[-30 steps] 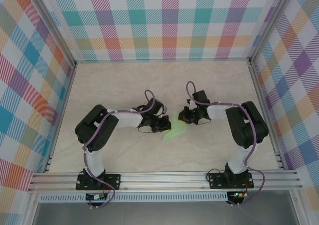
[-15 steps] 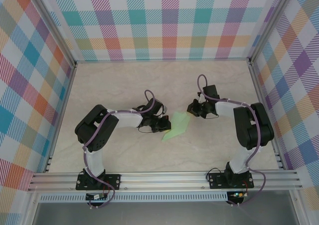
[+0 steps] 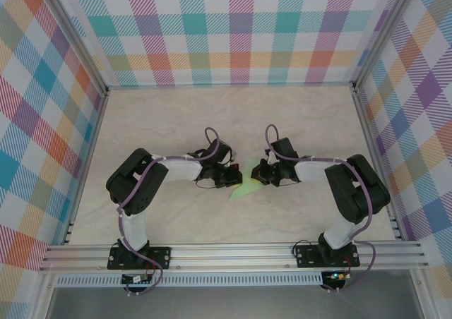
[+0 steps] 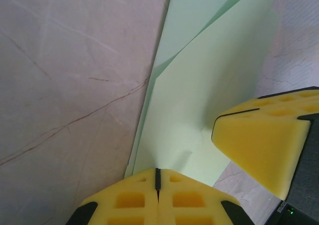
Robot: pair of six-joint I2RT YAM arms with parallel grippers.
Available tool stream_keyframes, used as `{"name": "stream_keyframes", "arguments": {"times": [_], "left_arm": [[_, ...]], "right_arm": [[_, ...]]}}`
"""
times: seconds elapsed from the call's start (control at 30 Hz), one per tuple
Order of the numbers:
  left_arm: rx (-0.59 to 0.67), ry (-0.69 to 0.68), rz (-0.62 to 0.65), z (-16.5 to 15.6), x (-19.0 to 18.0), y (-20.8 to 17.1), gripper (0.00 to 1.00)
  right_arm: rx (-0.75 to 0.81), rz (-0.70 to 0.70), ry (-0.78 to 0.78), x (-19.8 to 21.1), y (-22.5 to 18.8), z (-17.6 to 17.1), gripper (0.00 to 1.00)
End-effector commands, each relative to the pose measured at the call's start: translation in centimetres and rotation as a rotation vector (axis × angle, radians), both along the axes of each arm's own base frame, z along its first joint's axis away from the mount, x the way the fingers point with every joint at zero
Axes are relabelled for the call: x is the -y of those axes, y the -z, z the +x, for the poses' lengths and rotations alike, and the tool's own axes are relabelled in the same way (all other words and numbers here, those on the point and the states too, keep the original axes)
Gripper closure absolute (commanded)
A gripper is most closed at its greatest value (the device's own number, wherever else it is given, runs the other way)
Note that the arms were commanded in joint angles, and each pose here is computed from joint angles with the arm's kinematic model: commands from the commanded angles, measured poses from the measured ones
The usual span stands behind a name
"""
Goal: Fold a paper plane with a square sheet of paper (pick it up from the middle)
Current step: Fourth fold the wing at the center of the table.
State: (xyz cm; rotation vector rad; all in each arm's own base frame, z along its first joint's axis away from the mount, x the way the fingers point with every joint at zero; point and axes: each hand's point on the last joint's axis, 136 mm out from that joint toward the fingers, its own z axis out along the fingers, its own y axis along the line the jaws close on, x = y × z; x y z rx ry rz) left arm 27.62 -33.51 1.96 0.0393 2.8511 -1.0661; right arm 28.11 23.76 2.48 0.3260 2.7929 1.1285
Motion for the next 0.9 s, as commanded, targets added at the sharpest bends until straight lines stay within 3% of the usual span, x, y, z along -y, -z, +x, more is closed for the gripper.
{"name": "stream_keyframes", "arguments": {"times": [0.0, 0.2, 0.53, 0.67, 0.87], "left_arm": [[-0.125, -0.005, 0.117, -2.8, -2.3, 3.0, 1.0], [-0.116, -0.006, 0.112, -2.4, -2.0, 2.7, 1.0], [-0.061, 0.013, 0.039, -1.4, -0.6, -0.2, 0.99], [0.016, 0.005, -0.044, -0.5, 0.3, -4.2, 0.83], [0.032, -0.056, -0.13, -0.9, 0.7, -5.7, 0.74]], "right_arm": [[0.022, 0.073, -0.017, -1.3, -0.7, 0.5, 0.95], [0.009, 0.077, -0.016, -1.6, -0.2, 0.6, 0.95], [-0.1, -0.064, 0.073, 0.7, 3.9, -0.3, 0.95], [-0.144, -0.097, 0.123, 1.5, 5.1, -0.8, 0.95], [-0.161, -0.114, 0.166, 2.1, 5.5, -1.0, 0.95]]}}
